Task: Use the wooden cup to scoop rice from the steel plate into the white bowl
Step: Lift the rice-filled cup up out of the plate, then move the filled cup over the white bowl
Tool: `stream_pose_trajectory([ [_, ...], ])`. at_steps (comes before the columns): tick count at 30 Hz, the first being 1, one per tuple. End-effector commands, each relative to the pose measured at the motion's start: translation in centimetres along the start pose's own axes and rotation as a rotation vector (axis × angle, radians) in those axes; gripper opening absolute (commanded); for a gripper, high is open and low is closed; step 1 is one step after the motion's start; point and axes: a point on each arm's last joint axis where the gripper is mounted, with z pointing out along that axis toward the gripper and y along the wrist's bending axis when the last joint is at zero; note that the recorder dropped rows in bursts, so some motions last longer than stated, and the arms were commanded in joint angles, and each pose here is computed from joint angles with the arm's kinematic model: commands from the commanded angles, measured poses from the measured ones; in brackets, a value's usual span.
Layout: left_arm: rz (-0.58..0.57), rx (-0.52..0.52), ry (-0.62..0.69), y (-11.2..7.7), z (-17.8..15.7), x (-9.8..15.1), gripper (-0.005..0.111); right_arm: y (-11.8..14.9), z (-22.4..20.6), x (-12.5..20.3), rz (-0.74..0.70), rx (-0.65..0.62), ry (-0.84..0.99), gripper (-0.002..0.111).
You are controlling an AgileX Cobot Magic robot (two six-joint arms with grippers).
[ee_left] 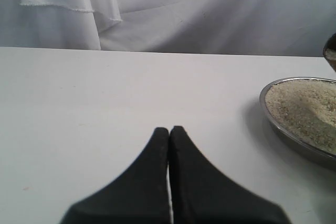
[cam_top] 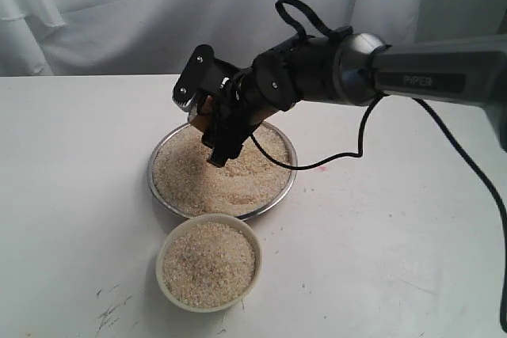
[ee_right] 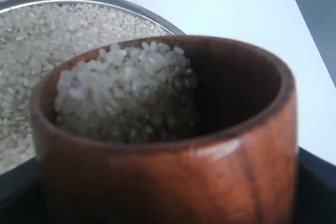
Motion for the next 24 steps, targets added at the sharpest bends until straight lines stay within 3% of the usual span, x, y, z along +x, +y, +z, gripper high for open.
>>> stream_pose_trajectory([
  [1,-0.004,0.002,-0.007,0.0,0.0,0.1,0.000,-0.2,-1.9,0.1,0.037,0.000,-0.040,0.000],
  [11,-0.004,0.002,-0.007,0.0,0.0,0.1,0.000,0.5,-5.1,0.8,0.125,-0.012,-0.095,0.000],
  [24,-0.004,0.002,-0.007,0.0,0.0,0.1,0.000,2.1,-10.4,2.7,0.140,-0.011,-0.118,0.000],
])
